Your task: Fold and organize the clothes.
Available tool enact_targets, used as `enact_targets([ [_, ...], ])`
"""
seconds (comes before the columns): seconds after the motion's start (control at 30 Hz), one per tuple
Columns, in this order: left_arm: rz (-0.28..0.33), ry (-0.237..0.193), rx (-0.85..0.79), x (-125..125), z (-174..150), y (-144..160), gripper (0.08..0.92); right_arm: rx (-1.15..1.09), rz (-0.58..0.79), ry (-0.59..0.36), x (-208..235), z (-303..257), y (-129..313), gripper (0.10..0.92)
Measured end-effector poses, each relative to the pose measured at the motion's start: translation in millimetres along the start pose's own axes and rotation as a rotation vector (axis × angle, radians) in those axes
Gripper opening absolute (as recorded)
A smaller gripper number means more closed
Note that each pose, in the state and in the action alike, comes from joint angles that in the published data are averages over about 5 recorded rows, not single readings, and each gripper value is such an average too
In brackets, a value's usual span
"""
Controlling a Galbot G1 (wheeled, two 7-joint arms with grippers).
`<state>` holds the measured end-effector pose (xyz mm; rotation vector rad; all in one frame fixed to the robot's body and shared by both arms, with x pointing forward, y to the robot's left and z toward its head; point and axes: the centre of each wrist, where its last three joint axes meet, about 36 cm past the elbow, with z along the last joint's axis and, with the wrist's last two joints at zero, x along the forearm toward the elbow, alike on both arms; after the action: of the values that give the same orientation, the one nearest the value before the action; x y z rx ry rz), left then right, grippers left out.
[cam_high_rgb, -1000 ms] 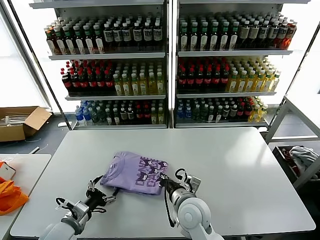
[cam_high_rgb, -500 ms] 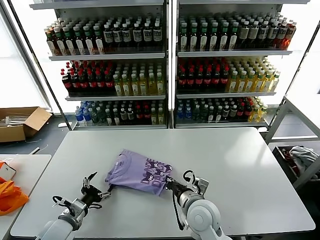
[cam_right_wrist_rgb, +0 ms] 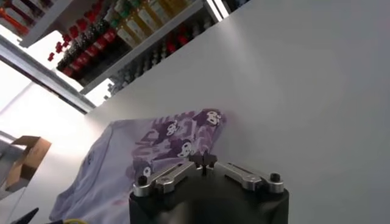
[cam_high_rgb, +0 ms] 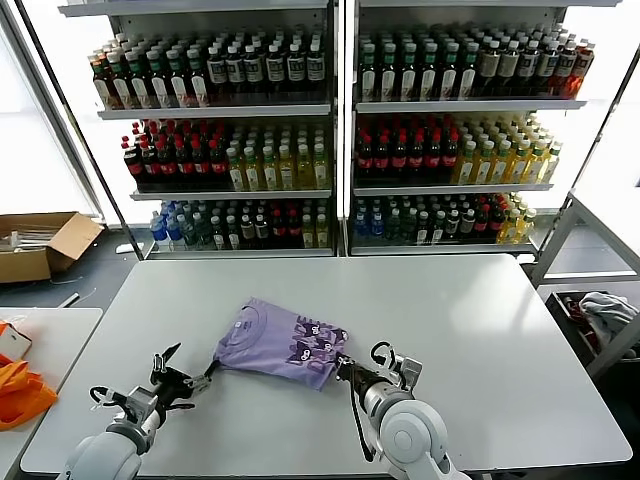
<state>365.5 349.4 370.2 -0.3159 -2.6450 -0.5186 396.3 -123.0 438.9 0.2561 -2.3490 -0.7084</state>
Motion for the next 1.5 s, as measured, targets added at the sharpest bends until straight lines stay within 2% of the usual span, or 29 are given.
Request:
enact_targets([
  [0.17,0.055,-0.008,0.098,9.5,-11.4,-7.8,0.822,0.004,-0.006,-0.006,-0.6,0.7,2.9,0.113],
  [0.43,0.134,-0.050,0.236,25.6,-49.3,-7.8,0.823,0.003,-0.011,-0.016,-3.0,-1.8,5.7,0.113],
  [0.63,0.178,-0.047,0.264,38.1,-65.5,-11.0,0.823,0.000,-0.008,-0.017,-3.6,-1.9,5.1,0.113],
  [0.87,0.160,-0.040,0.276,48.7,-81.5,-6.4,0.823,0.017,0.009,-0.027,1.5,-3.1,0.8,0.113],
  [1.17,0.123,-0.063,0.297,57.8,-96.8,-9.9,0.823,0.087,0.058,-0.073,11.5,-30.4,-25.3,0.113],
  [1.4,0.103,-0.090,0.333,63.0,-106.2,-17.3,0.822,0.222,0.131,-0.104,6.4,-53.8,-58.7,0.115],
  [1.5,0.105,-0.099,0.363,65.4,-108.1,-25.3,0.823,0.299,0.174,-0.130,-0.5,-62.0,-72.1,0.149],
])
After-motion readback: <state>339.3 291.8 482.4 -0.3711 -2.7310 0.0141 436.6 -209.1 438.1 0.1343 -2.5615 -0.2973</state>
